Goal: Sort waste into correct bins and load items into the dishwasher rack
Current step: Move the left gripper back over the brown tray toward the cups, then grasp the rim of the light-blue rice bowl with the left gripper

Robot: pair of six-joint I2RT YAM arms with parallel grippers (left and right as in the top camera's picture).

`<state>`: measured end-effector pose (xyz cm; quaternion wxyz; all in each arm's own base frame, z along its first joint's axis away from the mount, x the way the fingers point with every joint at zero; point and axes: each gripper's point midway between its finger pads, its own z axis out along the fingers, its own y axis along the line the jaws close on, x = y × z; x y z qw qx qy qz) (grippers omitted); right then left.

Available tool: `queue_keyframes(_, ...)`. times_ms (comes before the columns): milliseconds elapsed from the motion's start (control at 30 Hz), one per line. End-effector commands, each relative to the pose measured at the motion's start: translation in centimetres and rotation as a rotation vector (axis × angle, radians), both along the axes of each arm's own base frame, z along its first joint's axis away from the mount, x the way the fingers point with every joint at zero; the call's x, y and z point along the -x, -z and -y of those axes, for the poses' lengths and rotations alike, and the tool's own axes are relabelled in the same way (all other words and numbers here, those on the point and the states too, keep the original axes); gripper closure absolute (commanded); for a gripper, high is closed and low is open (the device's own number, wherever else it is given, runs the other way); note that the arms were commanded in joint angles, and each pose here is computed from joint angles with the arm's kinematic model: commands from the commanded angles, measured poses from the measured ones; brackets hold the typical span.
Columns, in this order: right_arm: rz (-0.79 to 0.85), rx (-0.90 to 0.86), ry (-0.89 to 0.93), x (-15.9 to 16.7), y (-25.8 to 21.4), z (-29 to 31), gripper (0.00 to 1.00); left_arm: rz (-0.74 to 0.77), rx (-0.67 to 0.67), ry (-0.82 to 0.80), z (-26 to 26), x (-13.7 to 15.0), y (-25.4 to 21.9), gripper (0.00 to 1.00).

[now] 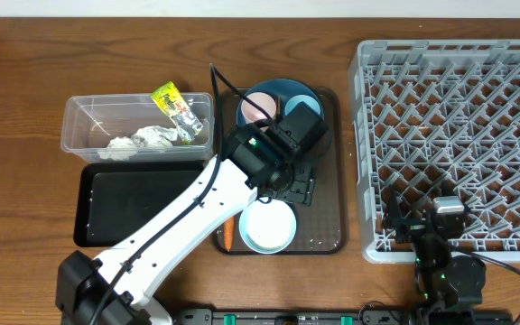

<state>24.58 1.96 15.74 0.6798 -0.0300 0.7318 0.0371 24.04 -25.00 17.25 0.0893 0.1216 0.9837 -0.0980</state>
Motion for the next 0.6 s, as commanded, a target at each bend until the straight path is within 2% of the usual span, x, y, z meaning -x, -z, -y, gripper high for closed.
queue_keyframes(0,-0.003,0.008,-0.007,0.0,0.1,-0.2,0.01,-0.009,-0.03,-0.034,-0.5,0.0,0.5,0.27)
queue_keyframes(400,-0.003,0.008,-0.007,0.0,0.1,-0.2,0.01,-0.04,-0.047,-0.082,-0.3,1.0,4.8,0.27)
queue_keyframes(567,-0.003,0.008,-0.007,0.0,0.1,-0.2,0.01,-0.073,-0.079,-0.08,-0.6,2.4,6.5,0.28)
